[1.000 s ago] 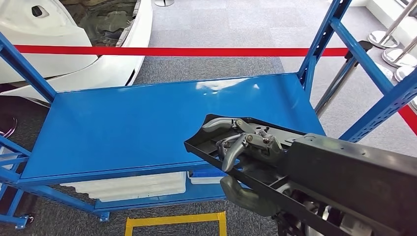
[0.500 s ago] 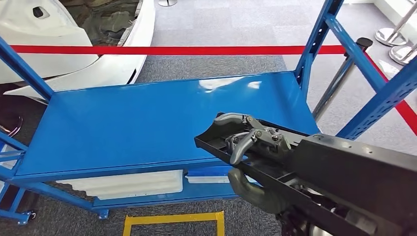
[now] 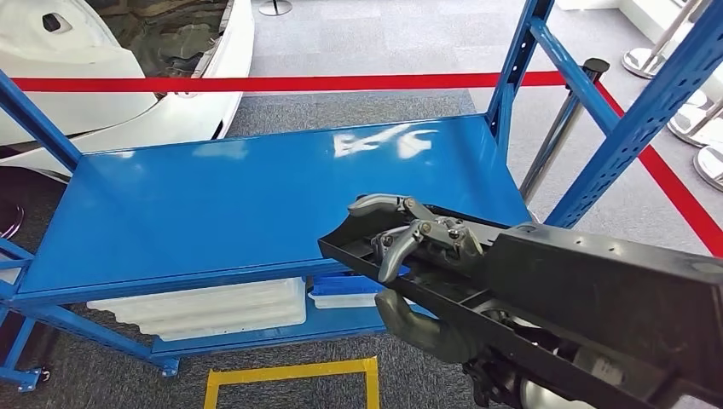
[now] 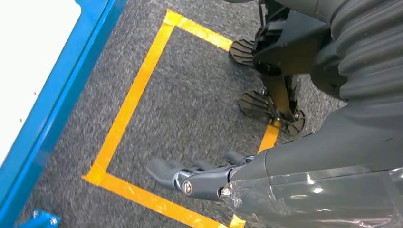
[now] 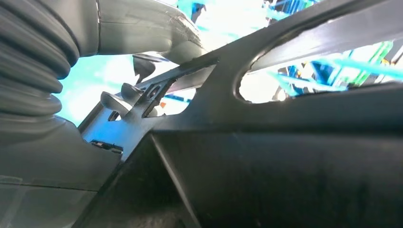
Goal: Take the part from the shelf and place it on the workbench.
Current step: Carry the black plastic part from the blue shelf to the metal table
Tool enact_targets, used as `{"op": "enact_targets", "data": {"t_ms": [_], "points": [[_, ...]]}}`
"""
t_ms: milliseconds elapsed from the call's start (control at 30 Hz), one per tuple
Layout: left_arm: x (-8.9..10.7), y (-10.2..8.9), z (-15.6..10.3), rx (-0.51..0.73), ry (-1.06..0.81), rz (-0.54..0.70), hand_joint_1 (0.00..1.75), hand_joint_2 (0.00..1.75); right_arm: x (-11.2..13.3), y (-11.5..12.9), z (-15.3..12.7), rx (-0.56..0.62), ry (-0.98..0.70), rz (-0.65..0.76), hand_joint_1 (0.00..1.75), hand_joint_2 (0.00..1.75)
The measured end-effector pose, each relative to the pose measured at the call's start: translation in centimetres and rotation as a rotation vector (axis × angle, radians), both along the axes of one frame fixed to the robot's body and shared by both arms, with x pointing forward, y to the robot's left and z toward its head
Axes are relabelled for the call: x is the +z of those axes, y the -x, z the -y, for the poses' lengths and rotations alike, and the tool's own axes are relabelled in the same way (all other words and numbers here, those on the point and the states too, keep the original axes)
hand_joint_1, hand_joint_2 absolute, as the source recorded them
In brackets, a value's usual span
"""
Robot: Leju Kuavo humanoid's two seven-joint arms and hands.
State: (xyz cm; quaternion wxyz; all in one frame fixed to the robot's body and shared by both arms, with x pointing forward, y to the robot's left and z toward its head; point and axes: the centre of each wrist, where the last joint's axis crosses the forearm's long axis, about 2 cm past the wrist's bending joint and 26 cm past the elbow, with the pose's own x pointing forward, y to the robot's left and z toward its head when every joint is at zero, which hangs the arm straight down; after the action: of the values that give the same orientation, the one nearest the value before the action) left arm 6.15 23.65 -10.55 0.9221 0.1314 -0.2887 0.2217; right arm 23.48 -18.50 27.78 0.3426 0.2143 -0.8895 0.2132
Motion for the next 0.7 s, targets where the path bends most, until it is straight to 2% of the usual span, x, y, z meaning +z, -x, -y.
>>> {"op": "enact_targets", "data": {"t_ms": [700], "points": [[0.02,-0.01,0.14,0.028,0.001,-0.012,0.00,1.75,0.05,-0.17,0.04,0.033,-0.004,0.001,1.75,1.75]]}}
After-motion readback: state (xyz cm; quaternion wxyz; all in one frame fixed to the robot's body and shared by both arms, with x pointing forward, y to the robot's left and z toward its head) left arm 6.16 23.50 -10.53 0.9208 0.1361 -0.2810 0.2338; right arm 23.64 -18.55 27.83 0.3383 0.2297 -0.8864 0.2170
